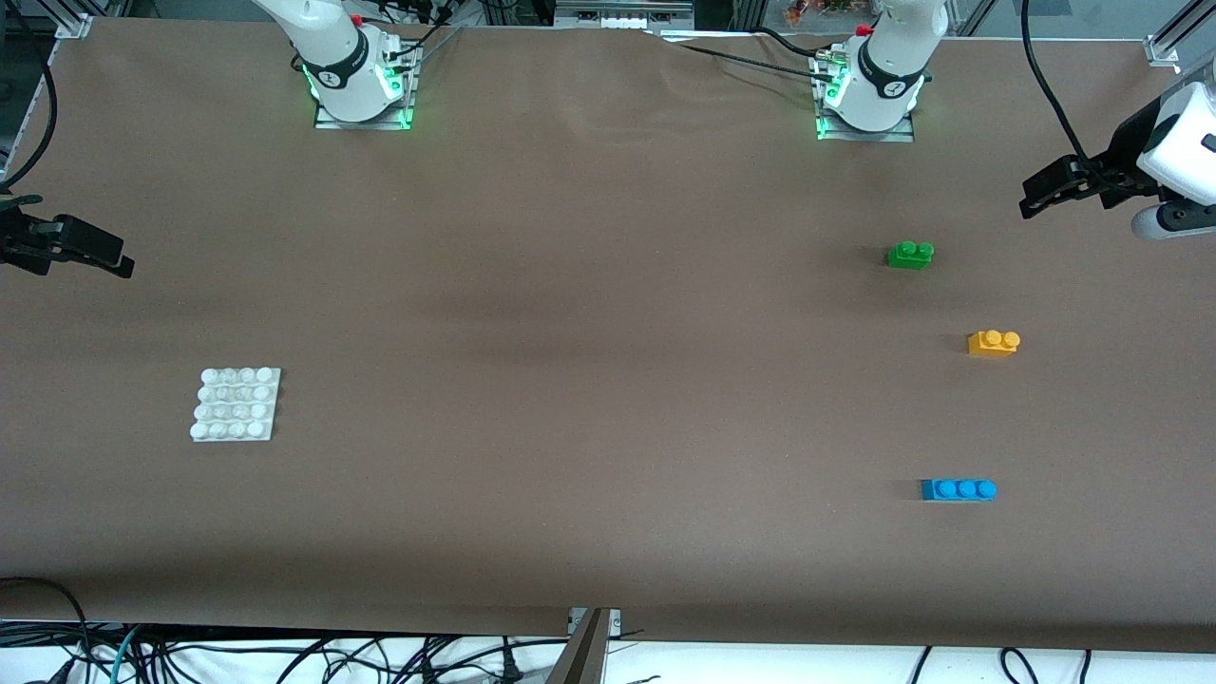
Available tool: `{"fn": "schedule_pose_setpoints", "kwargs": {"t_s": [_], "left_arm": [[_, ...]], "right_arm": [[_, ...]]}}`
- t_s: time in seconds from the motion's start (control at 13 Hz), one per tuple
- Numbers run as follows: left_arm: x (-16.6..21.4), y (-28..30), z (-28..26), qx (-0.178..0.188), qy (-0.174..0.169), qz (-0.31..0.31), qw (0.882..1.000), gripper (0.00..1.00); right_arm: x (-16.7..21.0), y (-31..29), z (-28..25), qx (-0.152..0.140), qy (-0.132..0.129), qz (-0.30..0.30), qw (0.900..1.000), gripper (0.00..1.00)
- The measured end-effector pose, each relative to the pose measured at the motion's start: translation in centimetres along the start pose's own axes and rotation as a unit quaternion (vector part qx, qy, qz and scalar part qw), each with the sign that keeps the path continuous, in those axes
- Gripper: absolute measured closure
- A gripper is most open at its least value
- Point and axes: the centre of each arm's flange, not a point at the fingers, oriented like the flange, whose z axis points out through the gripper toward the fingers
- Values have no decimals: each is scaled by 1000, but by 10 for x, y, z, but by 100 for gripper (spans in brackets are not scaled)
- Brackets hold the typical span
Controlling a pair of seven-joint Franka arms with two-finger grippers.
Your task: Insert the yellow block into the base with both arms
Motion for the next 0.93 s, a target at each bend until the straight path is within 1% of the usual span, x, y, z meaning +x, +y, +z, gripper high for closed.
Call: {"fn": "schedule_pose_setpoints", "kwargs": {"t_s": [0.39, 0.93], "left_arm": [[0, 0, 0, 0, 0, 0, 1000, 0], [0, 0, 0, 0, 0, 0, 1000, 0]], "right_arm": [[1, 0, 1, 0, -1, -14, 1000, 0], [1, -1, 1, 0, -1, -17, 1000, 0]]}}
